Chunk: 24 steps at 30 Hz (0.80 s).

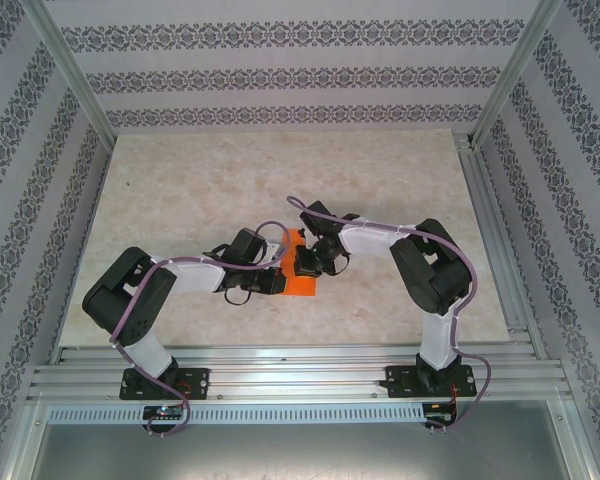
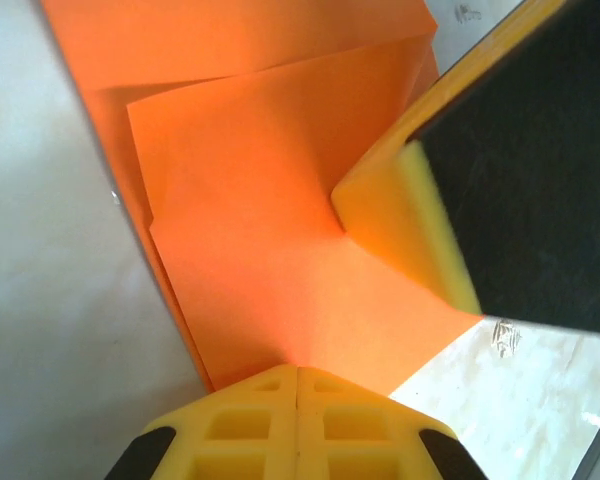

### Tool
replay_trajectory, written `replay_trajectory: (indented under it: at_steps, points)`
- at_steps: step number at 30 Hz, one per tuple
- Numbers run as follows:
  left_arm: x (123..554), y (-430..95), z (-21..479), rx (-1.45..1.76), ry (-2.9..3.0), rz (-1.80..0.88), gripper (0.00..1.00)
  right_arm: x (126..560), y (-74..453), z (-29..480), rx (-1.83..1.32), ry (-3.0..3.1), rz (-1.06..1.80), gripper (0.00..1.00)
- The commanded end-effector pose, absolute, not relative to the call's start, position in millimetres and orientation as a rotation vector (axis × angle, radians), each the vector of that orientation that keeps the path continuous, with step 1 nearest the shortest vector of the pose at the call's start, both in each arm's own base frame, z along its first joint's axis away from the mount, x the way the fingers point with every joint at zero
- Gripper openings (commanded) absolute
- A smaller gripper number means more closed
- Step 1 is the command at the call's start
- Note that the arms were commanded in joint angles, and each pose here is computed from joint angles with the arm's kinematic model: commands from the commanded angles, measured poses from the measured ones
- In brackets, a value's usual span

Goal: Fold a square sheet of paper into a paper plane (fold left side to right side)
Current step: Fold the triangle a second time at the center of the table.

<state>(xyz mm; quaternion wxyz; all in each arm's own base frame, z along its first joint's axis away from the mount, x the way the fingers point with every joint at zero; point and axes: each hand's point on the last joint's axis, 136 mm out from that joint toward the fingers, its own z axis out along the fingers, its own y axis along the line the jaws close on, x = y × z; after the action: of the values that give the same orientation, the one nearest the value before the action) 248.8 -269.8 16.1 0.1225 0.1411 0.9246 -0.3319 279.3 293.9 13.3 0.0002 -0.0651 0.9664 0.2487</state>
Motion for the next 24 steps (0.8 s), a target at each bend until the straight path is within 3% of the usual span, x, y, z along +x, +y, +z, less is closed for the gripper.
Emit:
replay_trajectory:
  at_steps: [1, 16, 24]
  points:
    - [213.4, -235.1, -28.5, 0.418, 2.917, -0.748, 0.04, 291.7, 257.0, -5.4, -0.206, 3.077, 0.543, 0.03]
    - [212.5, -235.7, -27.9, 0.427, 2.915, -0.742, 0.04, 334.7, 192.4, 2.7, -0.124, 3.055, 0.382, 0.04]
    - [215.9, -240.2, -22.9, 0.433, 2.896, -0.755, 0.04, 336.1, 232.0, 70.8, -0.169, 2.897, 0.633, 0.06]
